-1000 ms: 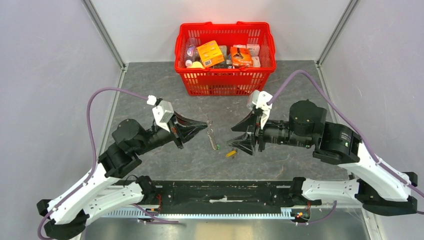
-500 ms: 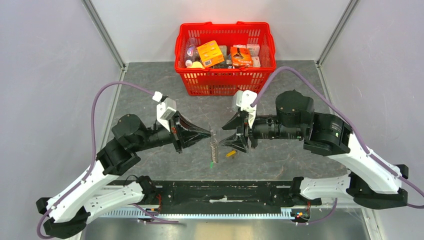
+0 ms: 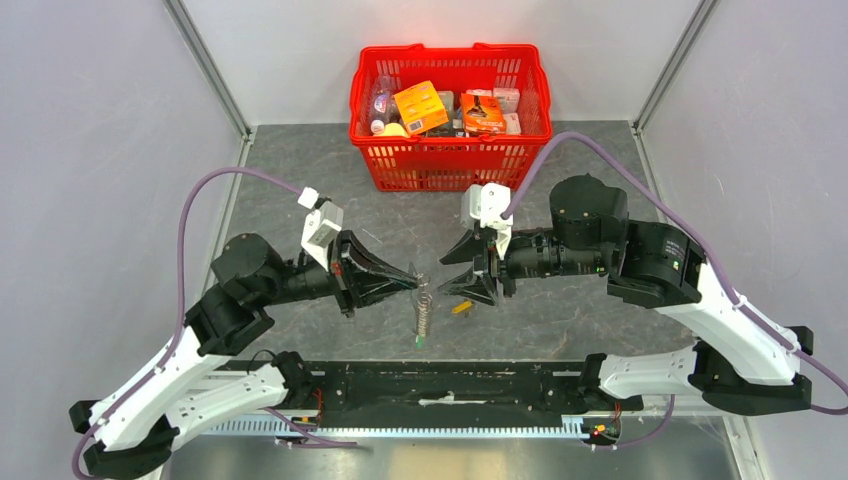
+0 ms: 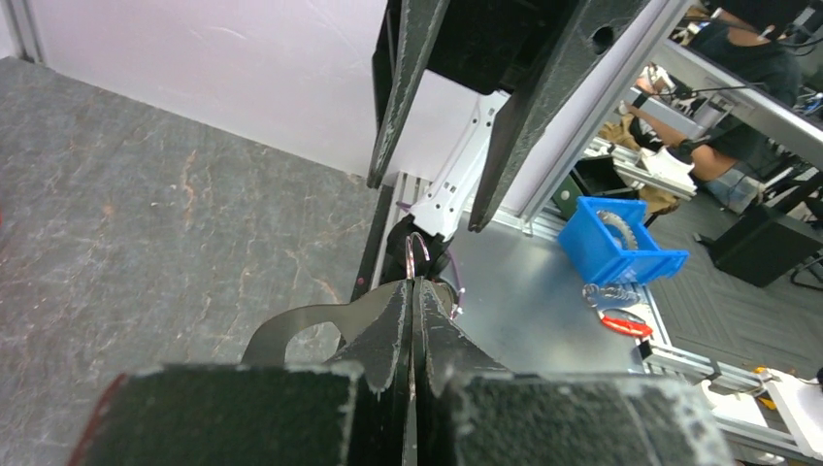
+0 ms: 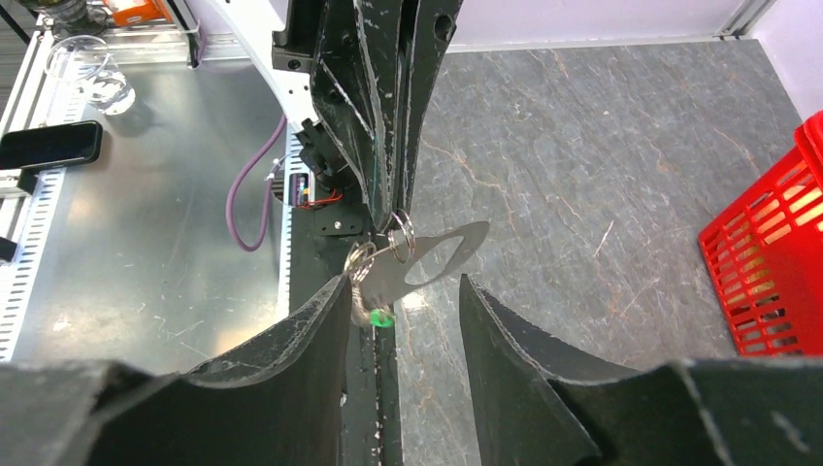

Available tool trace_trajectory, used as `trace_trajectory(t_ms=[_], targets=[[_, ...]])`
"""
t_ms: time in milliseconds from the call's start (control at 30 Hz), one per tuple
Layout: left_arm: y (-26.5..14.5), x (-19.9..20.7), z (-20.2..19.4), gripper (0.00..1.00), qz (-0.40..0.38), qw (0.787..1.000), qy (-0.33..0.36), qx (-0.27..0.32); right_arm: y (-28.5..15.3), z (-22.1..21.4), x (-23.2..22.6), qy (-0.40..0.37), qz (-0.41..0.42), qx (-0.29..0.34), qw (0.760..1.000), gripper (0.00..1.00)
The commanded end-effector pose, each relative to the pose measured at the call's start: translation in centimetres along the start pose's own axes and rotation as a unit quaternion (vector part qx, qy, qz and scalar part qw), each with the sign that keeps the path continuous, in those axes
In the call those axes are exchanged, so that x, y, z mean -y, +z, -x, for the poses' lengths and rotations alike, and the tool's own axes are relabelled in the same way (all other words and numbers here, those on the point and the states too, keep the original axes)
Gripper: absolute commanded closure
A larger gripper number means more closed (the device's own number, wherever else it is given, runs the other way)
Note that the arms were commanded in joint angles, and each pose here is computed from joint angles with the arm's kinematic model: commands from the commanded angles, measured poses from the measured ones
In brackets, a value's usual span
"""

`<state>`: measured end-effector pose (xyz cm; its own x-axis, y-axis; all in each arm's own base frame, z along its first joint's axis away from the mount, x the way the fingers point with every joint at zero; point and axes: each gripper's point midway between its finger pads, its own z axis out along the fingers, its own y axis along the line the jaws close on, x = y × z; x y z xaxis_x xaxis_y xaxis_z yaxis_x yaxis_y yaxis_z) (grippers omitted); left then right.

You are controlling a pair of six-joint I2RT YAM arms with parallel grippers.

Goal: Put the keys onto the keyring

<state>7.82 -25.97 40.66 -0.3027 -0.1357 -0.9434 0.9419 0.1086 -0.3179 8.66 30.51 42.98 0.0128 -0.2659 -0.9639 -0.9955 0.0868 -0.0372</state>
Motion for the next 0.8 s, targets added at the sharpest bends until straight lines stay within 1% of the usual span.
trace_trajectory(t_ms=[0, 267, 467, 600, 700, 767], targets=[[-0.3, 2.3, 2.3, 0.98, -0.044, 0.998, -0.002, 0.039, -0.1, 1.5, -0.7, -0.016, 0.021, 0.026, 0.999, 0.48], [-0.1, 2.6, 2.4, 0.98, -0.057, 0.997, -0.008, 0.042, 1.0, 2.3, -1.8, -0.005, 0.063, 0.034, 0.997, 0.49], [-0.1, 2.7, 2.2, 0.98, -0.06, 0.997, -0.008, 0.04, 0.9, 3.1, -2.3, -0.004, 0.077, 0.052, 0.996, 0.51], [-0.2, 2.8, 2.3, 0.98, -0.062, 0.997, -0.007, 0.04, 0.7, 3.6, -2.4, -0.001, 0.078, 0.061, 0.995, 0.55], [-0.3, 2.9, 2.3, 0.98, -0.063, 0.997, -0.007, 0.04, 0.7, 3.8, -2.5, 0.001, 0.082, 0.064, 0.995, 0.63], [-0.4, 3.0, 2.3, 0.98, -0.065, 0.997, -0.005, 0.041, 0.9, 3.7, -2.5, 0.005, 0.082, 0.062, 0.995, 0.71]])
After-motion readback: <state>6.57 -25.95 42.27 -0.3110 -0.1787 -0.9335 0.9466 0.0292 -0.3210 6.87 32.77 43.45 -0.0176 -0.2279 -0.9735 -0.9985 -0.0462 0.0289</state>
